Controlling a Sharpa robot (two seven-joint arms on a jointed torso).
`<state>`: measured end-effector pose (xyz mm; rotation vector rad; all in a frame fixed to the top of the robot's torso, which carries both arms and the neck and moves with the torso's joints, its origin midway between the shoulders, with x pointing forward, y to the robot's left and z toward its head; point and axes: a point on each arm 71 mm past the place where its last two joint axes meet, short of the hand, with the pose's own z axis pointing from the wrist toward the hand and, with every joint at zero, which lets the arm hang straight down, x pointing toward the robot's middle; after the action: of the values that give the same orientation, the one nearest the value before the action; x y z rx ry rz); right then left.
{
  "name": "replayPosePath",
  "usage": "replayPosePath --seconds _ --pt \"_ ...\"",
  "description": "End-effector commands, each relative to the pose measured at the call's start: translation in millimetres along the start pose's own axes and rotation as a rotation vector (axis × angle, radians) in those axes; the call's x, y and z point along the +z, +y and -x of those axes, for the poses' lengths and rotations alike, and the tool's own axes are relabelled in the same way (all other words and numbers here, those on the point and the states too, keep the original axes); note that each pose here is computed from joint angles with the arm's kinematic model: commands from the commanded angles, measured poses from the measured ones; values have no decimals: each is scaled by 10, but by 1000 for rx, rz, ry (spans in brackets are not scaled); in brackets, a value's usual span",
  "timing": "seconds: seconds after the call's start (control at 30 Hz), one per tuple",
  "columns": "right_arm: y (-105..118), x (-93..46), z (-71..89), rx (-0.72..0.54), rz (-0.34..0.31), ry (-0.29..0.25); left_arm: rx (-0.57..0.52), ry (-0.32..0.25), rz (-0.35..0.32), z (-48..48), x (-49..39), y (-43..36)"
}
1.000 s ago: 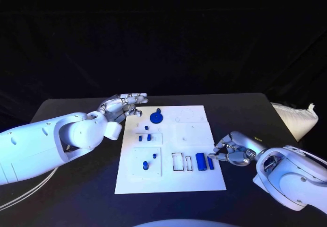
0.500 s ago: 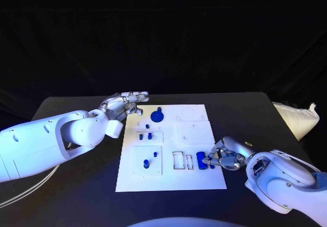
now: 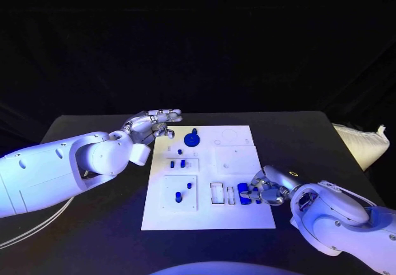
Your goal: Assemble the parts on the task board
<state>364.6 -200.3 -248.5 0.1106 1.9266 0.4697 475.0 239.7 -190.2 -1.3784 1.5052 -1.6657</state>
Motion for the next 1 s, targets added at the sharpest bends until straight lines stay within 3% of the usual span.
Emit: replayPosePath --seconds 0.03,0.53,1.0 --pt "2 31 -41 -44 -3 20 -5 21 -2 -21 3 -3" --pt "12 145 -252 -63 -21 88 -6 23 3 -13 -4 -2" --pt "48 82 -159 54 -19 -25 -6 24 5 -6 -10 -2"
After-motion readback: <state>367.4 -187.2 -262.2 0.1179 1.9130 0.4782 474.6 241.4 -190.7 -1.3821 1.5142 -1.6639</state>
